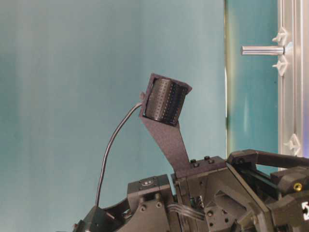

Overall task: Insert the large gear onto the shaft.
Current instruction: 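Close the left gripper on the gear hub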

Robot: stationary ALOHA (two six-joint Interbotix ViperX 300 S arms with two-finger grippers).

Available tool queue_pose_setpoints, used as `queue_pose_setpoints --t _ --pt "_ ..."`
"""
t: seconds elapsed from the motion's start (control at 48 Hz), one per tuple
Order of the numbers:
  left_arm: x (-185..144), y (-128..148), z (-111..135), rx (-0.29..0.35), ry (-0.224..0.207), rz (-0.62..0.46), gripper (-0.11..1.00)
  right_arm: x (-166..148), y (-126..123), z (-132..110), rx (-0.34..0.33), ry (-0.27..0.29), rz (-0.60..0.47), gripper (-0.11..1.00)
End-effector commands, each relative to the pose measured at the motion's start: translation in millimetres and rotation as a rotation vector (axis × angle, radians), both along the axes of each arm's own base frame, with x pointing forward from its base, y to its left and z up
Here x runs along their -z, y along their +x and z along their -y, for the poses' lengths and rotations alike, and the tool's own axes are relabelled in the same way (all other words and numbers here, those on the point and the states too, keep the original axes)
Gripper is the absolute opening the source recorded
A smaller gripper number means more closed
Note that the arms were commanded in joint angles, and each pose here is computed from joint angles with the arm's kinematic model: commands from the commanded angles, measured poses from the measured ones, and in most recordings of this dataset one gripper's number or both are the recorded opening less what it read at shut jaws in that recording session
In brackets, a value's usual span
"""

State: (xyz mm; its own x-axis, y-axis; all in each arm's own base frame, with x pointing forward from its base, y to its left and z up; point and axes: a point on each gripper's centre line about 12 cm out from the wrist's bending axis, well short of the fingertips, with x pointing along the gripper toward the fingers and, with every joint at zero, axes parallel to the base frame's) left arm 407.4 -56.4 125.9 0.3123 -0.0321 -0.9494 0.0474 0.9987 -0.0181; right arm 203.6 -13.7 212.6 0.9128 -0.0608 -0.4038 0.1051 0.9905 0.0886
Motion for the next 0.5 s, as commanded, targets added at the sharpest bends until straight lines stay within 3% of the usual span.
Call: queue_pose_setpoints --t 0.0,0.479 --pt "1.0 -1.1 -2.2 -0.005 0.001 -0.001 0.95 -2.9 1.1 0.7 0.007 0.009 0.011 0.07" --pt "3.0 -2.7 -20.0 -0.032 0.009 -0.025 0.95 -5.6 0.6 1.0 0.01 0.009 0.028 0.07"
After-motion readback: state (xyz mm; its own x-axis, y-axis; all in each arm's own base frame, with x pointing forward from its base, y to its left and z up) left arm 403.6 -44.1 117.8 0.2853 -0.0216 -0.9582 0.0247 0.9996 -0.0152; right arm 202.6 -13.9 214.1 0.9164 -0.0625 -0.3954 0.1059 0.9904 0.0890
